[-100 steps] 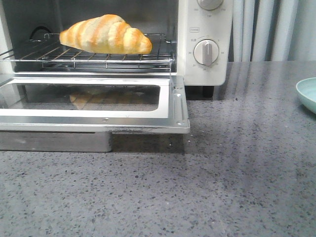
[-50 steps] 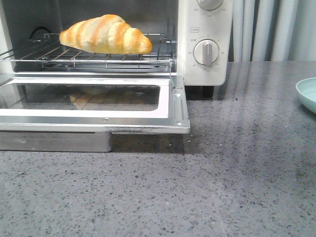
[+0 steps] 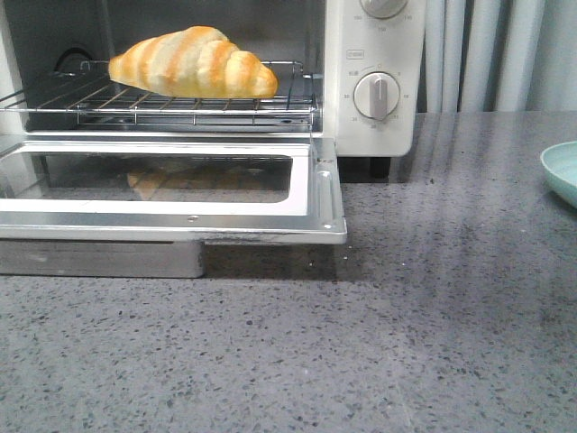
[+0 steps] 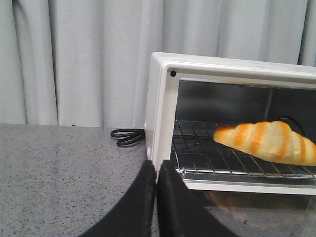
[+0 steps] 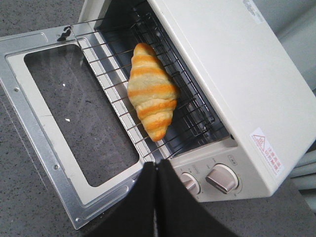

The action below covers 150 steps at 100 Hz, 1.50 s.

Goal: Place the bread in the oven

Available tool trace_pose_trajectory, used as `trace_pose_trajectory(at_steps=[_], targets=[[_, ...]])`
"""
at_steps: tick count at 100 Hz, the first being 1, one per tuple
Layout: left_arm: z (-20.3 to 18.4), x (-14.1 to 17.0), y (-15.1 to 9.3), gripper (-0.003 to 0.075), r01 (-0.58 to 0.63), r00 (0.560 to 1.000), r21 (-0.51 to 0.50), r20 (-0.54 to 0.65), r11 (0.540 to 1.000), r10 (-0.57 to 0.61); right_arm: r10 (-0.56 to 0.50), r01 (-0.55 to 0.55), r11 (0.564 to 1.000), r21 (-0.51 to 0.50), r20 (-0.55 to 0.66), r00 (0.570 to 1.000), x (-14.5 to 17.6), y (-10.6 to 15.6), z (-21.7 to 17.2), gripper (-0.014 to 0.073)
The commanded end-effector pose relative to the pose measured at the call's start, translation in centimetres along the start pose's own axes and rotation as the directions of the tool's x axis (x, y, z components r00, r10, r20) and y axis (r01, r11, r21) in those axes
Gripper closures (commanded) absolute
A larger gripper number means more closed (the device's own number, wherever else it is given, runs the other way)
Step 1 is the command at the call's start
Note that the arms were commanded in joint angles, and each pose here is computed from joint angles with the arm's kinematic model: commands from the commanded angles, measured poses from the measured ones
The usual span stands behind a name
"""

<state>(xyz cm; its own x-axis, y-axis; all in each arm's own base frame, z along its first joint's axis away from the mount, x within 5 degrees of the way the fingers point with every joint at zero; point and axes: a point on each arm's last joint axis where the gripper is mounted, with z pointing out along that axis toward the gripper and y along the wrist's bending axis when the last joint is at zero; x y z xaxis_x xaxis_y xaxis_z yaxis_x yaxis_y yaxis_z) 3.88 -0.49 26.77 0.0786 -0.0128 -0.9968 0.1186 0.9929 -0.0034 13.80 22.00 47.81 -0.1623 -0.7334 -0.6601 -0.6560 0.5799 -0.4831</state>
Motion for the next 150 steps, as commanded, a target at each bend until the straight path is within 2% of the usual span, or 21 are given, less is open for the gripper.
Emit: trace_pose_trajectory(at_steps=[1,11,25,33,46,53,66,77,86,94,101,111,134,150], targets=[[-0.6,-1.8,0.0,0.0741,0.009,0.991,0.010,0.133,1.000,-0.010,0.015,-0.015,0.998,0.063,-0.010,1.000,1.1,-1.9,-1.6,0.0657],[-0.6,-1.8,0.0,0.0741,0.009,0.991,0.010,0.133,1.000,-0.010,0.063,-0.061,0.996,0.069,-0.038,0.997,2.8,-2.4,-1.7,0.0657],[-0.6,-1.8,0.0,0.0741,0.009,0.991,0.010,0.133,1.000,-0.010,0.189,-0.180,0.978,0.109,-0.079,0.979,6.9,-2.9,-1.6,0.0657],[-0.6,-1.8,0.0,0.0741,0.009,0.991,0.010,0.133,1.000,-0.010,0.259,-0.251,0.960,0.121,-0.056,0.964,9.5,-3.0,-1.7,0.0657],[-0.6,-1.8,0.0,0.0741,0.009,0.991,0.010,0.133,1.000,-0.010,0.296,-0.292,0.949,0.116,-0.013,0.955,14.1,-2.1,-0.4,0.0657],[-0.6,-1.8,0.0,0.0741,0.009,0.991,0.010,0.133,1.000,-0.010,0.349,-0.349,0.932,0.098,0.024,0.937,16.6,-1.4,0.3,0.0657],[-0.6,-1.8,0.0,0.0741,0.009,0.991,0.010,0.133,1.000,-0.010,0.475,-0.481,0.876,0.037,0.105,0.873,21.1,0.2,1.4,0.0657],[-0.6,-1.8,0.0,0.0741,0.009,0.991,0.010,0.133,1.000,-0.010,0.536,-0.546,0.838,-0.003,0.196,0.821,24.3,1.8,2.5,0.0657],[-0.6,-1.8,0.0,0.0741,0.009,0.991,0.010,0.133,1.000,-0.010,0.582,-0.596,0.802,-0.037,0.268,0.767,26.3,3.0,3.0,0.0657],[-0.6,-1.8,0.0,0.0741,0.009,0.991,0.010,0.133,1.000,-0.010,0.633,-0.653,0.755,-0.061,0.326,0.702,28.1,3.9,3.2,0.0657],[-0.6,-1.8,0.0,0.0741,0.009,0.991,0.010,0.133,1.000,-0.010,0.663,-0.691,0.720,-0.061,0.354,0.660,29.5,4.6,3.6,0.0657],[-0.6,-1.8,0.0,0.0741,0.009,0.991,0.010,0.133,1.000,-0.010,0.689,-0.735,0.678,-0.025,0.371,0.622,31.3,5.2,4.2,0.0657],[-0.6,-1.8,0.0,0.0741,0.009,0.991,0.010,0.133,1.000,-0.010,0.644,-0.757,0.641,0.127,0.446,0.621,33.9,5.2,5.0,0.0657],[-0.6,-1.8,0.0,0.0741,0.009,0.991,0.010,0.133,1.000,-0.010,0.552,-0.716,0.657,0.238,0.496,0.671,34.7,5.3,4.3,0.0657]])
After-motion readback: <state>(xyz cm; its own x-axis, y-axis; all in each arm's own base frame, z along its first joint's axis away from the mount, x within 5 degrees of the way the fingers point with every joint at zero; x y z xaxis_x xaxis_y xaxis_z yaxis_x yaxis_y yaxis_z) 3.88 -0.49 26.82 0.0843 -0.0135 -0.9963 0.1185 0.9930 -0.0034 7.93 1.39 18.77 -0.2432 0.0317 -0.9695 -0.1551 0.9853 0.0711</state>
